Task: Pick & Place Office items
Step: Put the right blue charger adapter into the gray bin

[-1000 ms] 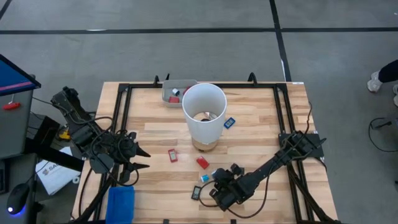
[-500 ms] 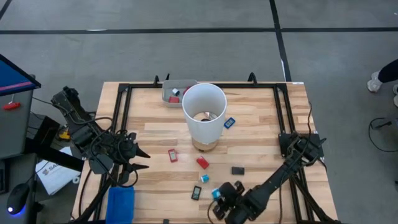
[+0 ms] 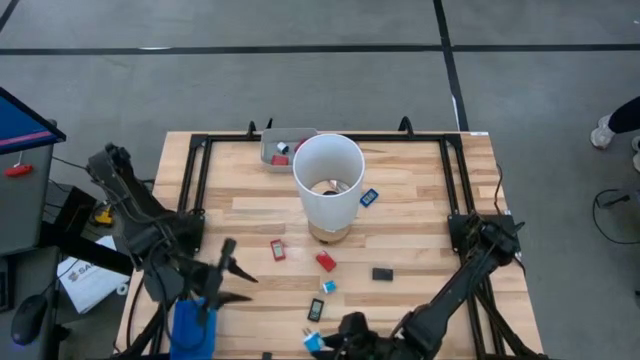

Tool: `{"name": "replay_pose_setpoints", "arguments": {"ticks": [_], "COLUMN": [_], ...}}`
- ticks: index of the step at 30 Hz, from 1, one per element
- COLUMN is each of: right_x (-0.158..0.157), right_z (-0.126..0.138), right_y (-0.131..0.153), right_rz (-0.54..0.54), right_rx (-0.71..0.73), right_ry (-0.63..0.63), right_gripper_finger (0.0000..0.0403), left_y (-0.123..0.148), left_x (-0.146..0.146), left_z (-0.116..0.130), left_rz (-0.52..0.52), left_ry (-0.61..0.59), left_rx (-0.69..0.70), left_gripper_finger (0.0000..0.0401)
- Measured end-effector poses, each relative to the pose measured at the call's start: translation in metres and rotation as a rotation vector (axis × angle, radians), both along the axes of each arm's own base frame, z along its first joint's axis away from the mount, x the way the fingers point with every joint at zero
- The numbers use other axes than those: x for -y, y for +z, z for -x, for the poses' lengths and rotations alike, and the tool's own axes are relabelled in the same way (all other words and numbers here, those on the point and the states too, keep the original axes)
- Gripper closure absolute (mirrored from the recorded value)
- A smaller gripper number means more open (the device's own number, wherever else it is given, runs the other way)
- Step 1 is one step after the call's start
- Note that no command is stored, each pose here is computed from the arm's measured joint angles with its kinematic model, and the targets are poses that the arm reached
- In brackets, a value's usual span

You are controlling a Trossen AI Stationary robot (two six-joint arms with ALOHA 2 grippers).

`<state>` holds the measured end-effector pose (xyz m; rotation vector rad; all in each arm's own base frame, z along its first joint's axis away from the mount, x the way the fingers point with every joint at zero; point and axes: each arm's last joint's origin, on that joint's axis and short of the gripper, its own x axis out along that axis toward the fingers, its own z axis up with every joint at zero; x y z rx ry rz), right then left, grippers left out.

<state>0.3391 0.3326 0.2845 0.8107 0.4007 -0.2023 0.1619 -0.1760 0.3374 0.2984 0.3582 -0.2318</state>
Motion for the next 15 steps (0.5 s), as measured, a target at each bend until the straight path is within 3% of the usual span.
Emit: {"name": "replay_pose_setpoints", "arguments": {"ticks": [7,15], "right_x": [0.013,0.028], "right_z": [-0.021,-0.04], "right_y": [0.031,0.04], "right_rz": [0.014,0.019], "right_rx": [0.112,0.183], "right_ry": [0.004,0.013], "right_gripper_finger": [0.0269,0.0269], "left_y": [0.005,0.006], "left_x": [0.022,0.025], "left_z": [-0.018,-0.018], "left_rz": [-0.075,-0.1], "left_ry": [-0.1,-0.17], "left_rx": [0.168,0.185], "left_gripper_finger": [0.0176,0.0131]}}
